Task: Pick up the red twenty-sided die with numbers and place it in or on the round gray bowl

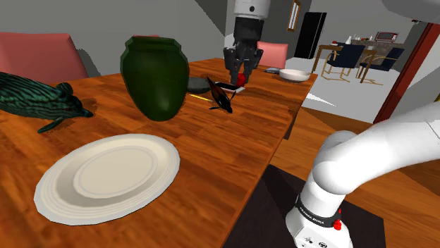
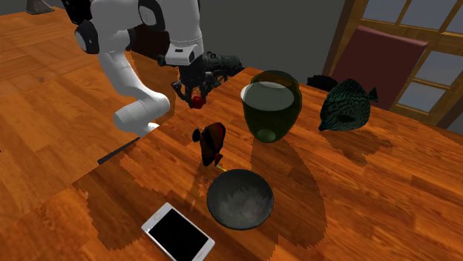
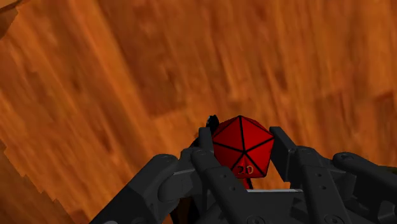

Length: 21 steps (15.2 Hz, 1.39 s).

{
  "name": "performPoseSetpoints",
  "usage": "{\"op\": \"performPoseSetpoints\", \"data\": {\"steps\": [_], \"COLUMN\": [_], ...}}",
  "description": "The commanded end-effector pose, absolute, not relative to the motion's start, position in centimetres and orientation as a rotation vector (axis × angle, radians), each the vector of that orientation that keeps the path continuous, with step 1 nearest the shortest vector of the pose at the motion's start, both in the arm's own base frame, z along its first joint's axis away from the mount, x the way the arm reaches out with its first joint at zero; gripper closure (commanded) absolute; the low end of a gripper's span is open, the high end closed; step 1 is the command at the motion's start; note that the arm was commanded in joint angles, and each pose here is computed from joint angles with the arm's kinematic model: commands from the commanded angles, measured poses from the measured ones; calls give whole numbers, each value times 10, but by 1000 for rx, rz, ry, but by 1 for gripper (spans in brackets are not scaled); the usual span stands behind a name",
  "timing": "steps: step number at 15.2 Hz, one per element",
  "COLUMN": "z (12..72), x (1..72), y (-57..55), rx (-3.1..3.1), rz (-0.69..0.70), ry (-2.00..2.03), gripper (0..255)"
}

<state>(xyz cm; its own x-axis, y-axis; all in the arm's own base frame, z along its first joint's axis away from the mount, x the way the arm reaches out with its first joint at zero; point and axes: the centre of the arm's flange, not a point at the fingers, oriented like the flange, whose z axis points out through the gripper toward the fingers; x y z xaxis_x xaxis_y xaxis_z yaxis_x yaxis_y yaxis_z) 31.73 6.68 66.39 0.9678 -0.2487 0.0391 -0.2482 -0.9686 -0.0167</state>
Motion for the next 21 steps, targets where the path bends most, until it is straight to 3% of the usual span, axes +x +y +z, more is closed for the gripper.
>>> {"op": "performPoseSetpoints", "data": {"steps": [1, 21], "z": [663, 665], "x": [342, 586], "y": [56, -45], "rx": [-3105, -3105], "rz": [-64, -64], "ry": [392, 392], "gripper": [255, 255]}}
